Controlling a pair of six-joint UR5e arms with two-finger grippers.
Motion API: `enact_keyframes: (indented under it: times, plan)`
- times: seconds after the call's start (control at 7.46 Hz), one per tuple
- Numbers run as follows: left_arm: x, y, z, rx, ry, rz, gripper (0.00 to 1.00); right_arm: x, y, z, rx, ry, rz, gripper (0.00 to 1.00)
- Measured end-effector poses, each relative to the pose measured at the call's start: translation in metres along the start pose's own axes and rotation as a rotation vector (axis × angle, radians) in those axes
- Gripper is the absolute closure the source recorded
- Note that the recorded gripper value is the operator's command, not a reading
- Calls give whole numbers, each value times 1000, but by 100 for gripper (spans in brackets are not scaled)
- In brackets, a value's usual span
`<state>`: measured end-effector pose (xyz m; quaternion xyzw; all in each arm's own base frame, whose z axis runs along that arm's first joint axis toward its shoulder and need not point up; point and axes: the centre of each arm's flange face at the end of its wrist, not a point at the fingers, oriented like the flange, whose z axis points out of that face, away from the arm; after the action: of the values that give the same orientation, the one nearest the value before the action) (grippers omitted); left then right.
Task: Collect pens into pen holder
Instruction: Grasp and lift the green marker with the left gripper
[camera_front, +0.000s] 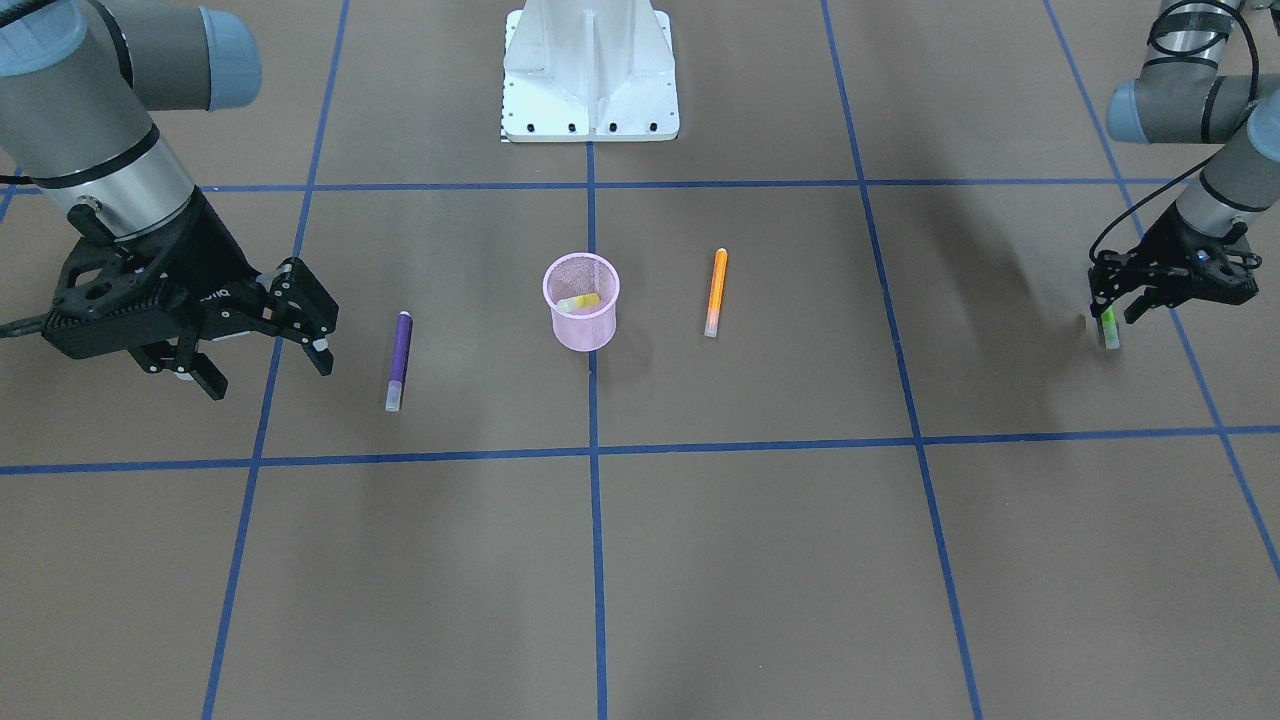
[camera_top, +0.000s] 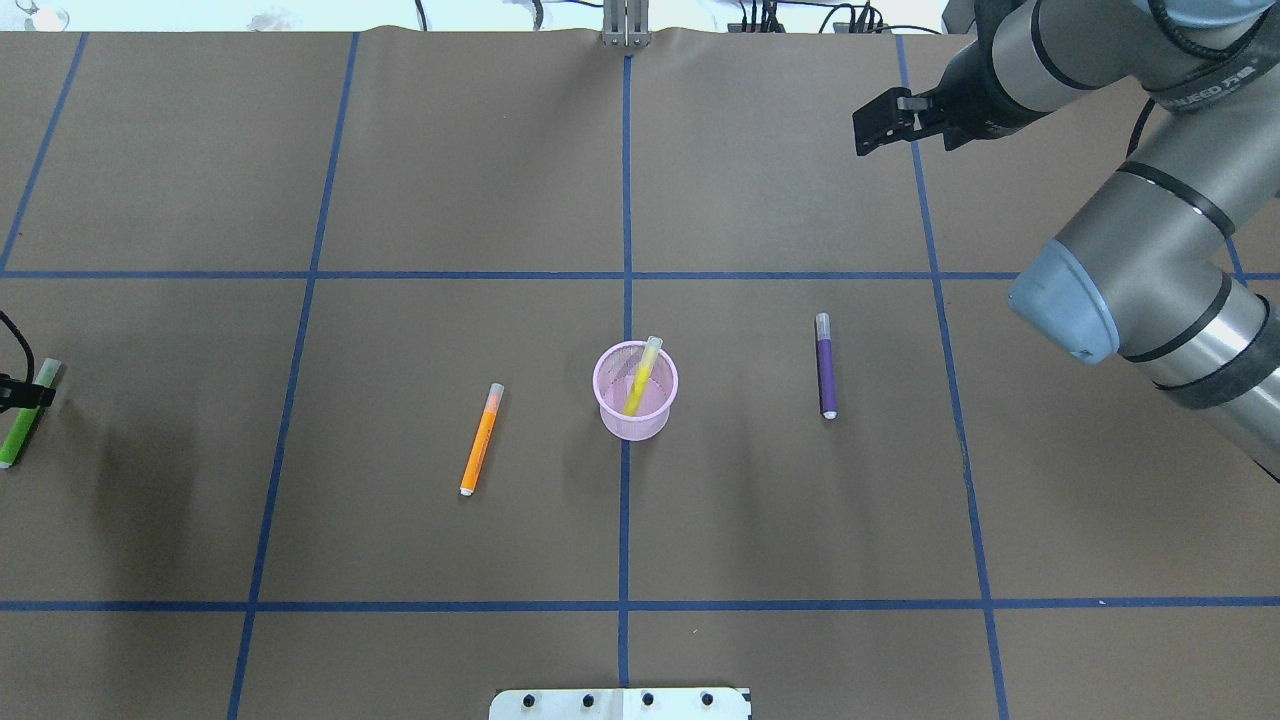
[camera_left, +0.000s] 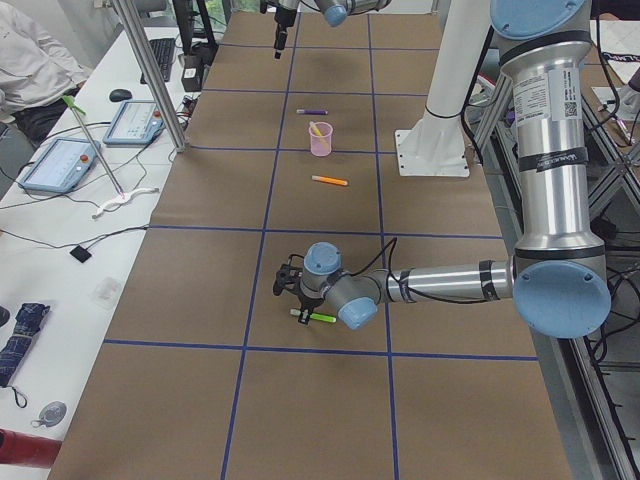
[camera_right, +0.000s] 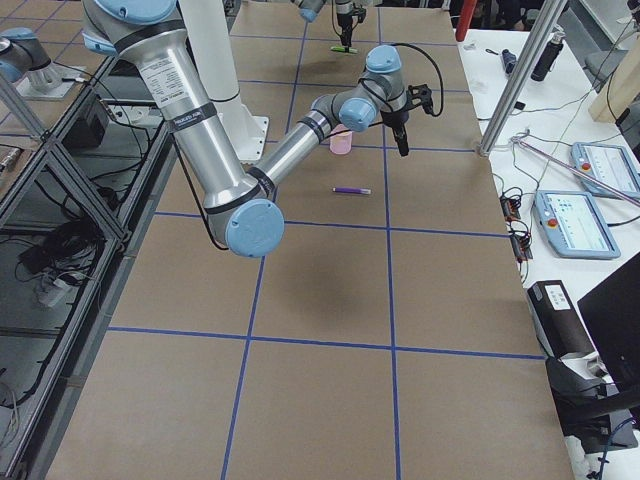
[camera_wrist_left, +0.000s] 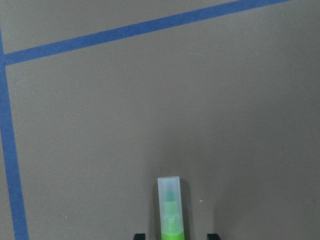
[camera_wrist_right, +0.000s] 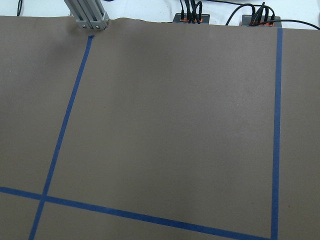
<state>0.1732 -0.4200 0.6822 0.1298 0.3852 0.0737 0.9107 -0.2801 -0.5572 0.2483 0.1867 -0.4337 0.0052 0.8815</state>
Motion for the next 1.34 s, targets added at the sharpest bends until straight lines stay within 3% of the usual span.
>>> enact_keyframes:
  times: [0.27, 0.54, 1.07, 1.21, 1.34]
  plan:
    - [0, -6, 6, -2, -1, -1, 61, 1, 0, 1, 1, 3, 1, 0]
    - [0, -9, 9, -3, -1, 0, 100, 1, 0, 1, 1, 4, 1, 0]
    - [15, -18, 0, 9, 41, 60, 100, 2, 1, 2, -2, 4, 2, 0]
    - [39, -36, -17, 62, 87, 125, 100, 4, 2, 2, -5, 5, 3, 0]
    - [72, -63, -40, 156, 146, 208, 100, 6, 3, 3, -6, 6, 4, 0]
